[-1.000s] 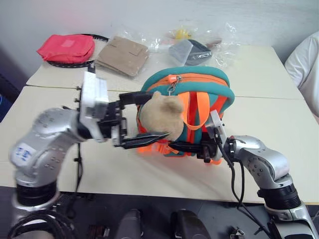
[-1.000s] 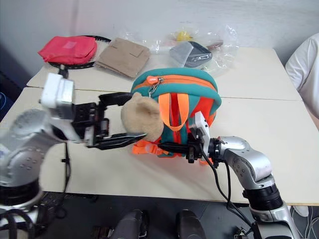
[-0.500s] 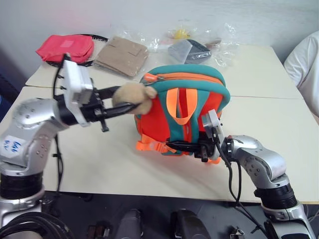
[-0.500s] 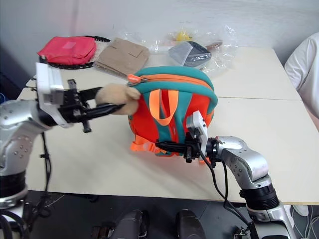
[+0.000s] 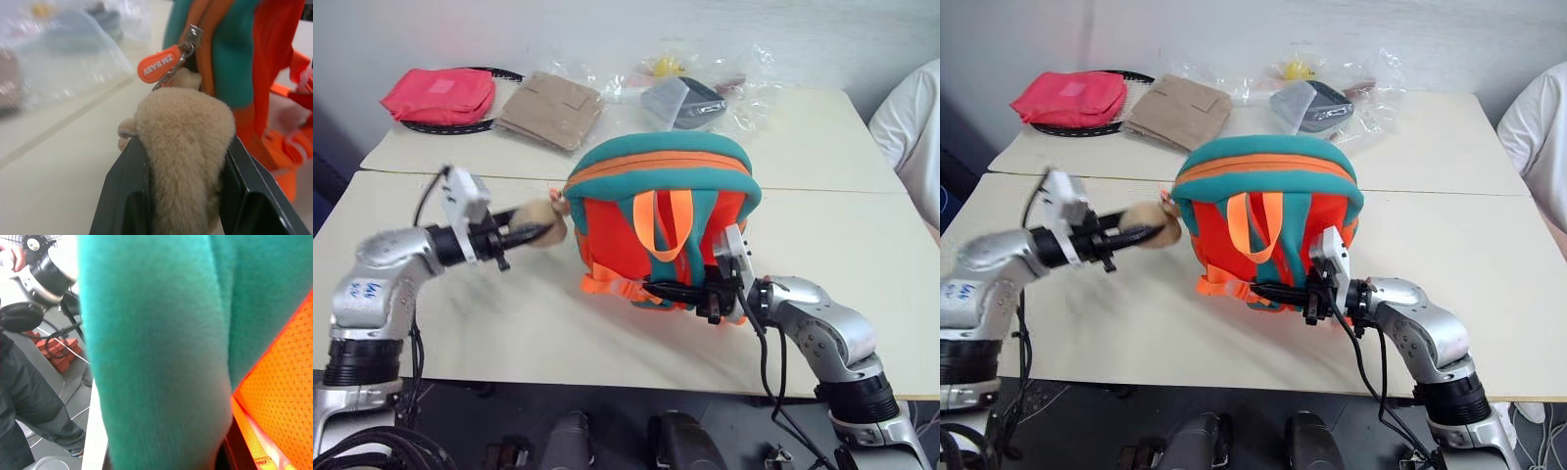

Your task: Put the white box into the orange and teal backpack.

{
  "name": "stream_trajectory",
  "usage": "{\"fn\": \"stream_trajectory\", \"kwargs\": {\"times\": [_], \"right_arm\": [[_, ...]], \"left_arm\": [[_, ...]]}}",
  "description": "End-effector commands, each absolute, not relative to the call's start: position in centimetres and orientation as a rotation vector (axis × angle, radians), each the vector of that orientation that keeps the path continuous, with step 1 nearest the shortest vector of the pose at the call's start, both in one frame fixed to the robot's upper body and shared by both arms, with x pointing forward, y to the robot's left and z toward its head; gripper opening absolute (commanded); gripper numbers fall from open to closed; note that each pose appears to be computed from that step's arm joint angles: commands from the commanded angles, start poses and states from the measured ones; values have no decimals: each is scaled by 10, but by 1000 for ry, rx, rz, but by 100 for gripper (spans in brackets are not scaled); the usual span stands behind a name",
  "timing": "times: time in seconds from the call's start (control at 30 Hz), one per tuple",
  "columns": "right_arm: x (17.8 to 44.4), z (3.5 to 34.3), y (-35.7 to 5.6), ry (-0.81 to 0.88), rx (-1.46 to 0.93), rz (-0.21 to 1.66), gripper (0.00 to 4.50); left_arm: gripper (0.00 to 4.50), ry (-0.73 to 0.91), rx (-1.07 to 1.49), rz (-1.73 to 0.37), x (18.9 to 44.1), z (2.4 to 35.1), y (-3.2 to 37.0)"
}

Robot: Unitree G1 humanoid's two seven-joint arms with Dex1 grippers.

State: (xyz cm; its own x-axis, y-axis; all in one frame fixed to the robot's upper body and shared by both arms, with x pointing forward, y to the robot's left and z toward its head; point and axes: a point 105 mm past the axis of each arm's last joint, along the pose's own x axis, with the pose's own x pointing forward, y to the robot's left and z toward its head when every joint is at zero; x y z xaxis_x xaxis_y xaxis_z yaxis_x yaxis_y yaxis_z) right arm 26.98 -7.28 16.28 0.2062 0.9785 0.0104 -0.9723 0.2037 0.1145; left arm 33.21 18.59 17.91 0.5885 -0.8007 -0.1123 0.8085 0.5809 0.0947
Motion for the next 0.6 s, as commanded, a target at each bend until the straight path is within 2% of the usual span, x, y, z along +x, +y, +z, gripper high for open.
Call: {"fn": "stream_trajectory", "kwargs": {"times": [0.03, 0.23, 0.3, 0.4, 0.47, 0.57, 0.6], "right_arm": [[265, 176, -74, 0, 84, 1366, 9], [263, 177, -73, -12, 87, 1358, 9], [266, 180, -75, -17, 128, 1339, 9], [263, 183, -81, -28, 102, 1357, 106], [265, 190, -90, -122, -2, 1313, 179], [266, 198, -120, -144, -21, 1220, 289], [264, 195, -136, -111, -40, 1191, 309]], "left_arm": [[125, 107, 86, -941, 337, 158, 171], [125, 151, 100, -1014, 331, 135, 149], [195, 151, 130, -968, 331, 131, 158], [284, 64, 153, -950, 321, 145, 174], [349, 56, 193, -930, 312, 151, 190], [446, 171, 305, -873, 287, 143, 233], [450, 205, 365, -844, 277, 139, 250]]}}
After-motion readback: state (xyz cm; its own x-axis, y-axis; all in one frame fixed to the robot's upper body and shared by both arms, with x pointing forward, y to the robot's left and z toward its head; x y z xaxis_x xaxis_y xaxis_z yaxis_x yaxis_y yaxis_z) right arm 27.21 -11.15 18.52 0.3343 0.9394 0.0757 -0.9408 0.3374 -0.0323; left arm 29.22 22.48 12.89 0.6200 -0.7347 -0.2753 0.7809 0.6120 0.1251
